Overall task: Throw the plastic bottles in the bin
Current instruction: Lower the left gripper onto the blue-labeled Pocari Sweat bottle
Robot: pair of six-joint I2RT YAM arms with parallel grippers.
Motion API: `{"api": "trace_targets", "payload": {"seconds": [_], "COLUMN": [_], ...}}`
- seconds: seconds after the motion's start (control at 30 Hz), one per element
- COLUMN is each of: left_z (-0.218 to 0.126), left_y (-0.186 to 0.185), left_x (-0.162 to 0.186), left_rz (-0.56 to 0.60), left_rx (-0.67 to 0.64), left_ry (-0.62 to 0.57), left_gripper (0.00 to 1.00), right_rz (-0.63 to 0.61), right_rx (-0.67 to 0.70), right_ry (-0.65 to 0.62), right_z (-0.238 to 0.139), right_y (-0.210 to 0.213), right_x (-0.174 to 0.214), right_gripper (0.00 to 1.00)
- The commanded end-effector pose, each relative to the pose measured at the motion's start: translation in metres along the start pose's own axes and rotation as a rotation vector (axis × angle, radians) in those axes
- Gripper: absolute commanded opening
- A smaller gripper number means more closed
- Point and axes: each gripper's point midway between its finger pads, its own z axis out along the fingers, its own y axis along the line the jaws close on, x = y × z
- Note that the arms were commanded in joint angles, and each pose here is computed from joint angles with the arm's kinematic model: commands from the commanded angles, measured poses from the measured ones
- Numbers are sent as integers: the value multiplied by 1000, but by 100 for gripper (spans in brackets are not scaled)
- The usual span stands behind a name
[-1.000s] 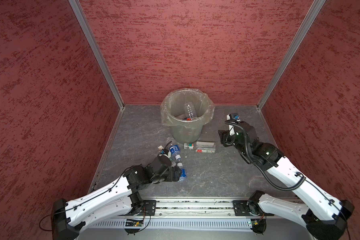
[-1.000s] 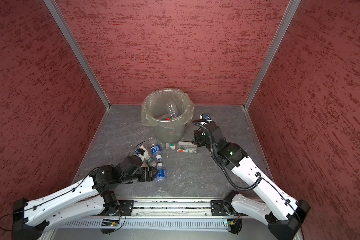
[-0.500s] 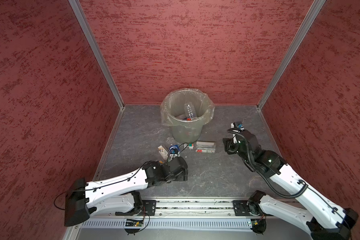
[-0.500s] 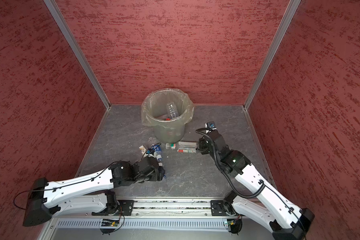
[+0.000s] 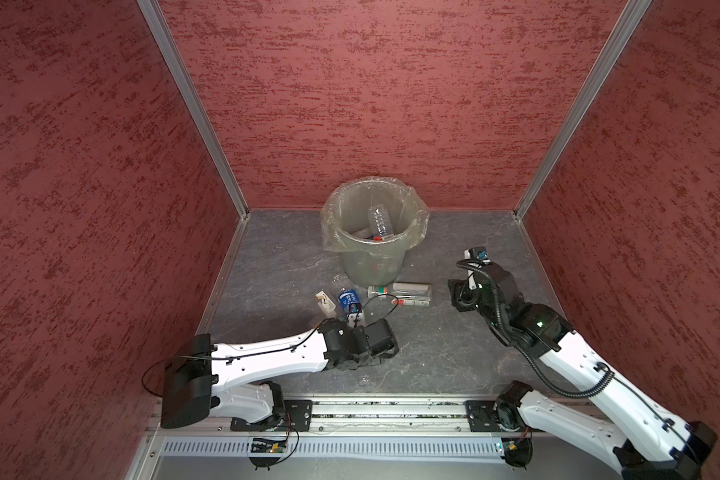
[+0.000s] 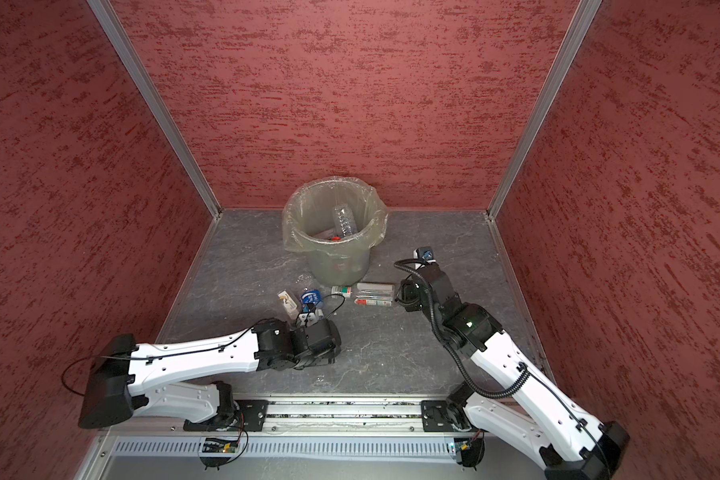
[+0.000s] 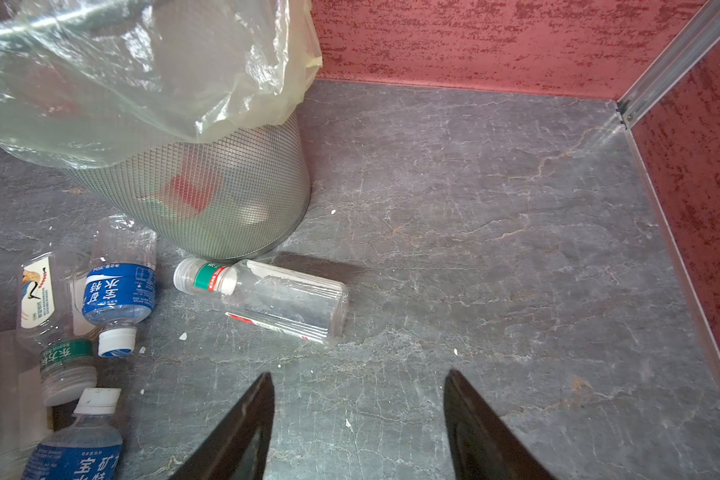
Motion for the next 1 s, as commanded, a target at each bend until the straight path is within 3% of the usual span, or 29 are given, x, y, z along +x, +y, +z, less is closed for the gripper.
{"api": "trace_targets", "payload": {"seconds": [0.0, 0.7, 0.97], "left_z": [-4, 31, 47], "left_y": [11, 5, -16], "left_x": [-3, 12, 16], "left_rz": [-43, -46, 6], "left_rx": [-47, -38, 0], "left_ry": [-22, 121, 203], "left_gripper": [72, 70, 70], "right_rz": [31, 36, 36], "right_rx": [-16, -65, -70], "right_ry": [-25, -32, -35], "right_z": [-5, -8, -9], "right_y": [0, 7, 7], "right_x": [-6, -6, -7], "right_gripper": [65, 65, 65]}}
